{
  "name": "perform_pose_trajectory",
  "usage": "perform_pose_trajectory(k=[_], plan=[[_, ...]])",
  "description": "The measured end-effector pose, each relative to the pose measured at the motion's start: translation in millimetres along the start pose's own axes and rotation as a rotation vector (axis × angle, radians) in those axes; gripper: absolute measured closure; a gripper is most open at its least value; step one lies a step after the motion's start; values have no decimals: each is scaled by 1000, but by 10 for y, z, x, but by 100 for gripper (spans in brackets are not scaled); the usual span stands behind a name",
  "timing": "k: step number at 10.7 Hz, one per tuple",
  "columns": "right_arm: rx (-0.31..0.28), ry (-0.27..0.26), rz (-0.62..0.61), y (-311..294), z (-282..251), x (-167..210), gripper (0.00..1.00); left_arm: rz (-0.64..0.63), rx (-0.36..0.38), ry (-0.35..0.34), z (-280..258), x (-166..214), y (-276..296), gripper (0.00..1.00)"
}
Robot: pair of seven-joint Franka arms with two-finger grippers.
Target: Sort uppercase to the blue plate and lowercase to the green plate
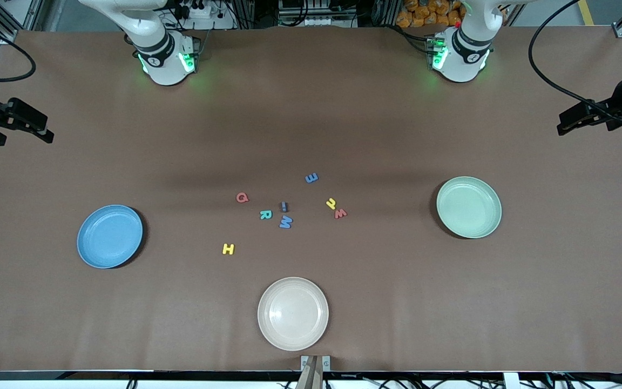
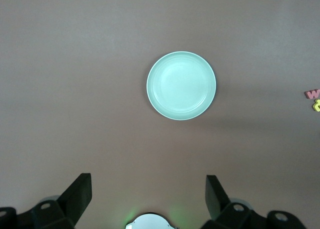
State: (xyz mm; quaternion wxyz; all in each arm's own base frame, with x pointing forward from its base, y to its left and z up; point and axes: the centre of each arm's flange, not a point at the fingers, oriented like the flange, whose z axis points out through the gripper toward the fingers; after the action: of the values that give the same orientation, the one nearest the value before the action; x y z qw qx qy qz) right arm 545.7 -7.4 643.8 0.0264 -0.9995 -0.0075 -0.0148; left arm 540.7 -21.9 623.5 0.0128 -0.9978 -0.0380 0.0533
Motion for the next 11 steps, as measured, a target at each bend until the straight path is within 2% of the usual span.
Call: perform_pose_trajectory(k=[9, 11], plan=[[1, -16, 0, 5, 60, 34, 0, -1, 0, -1, 10, 3, -7, 0], [-20, -22, -1, 25, 89, 49, 0, -5, 0, 2, 8, 5, -3, 0]])
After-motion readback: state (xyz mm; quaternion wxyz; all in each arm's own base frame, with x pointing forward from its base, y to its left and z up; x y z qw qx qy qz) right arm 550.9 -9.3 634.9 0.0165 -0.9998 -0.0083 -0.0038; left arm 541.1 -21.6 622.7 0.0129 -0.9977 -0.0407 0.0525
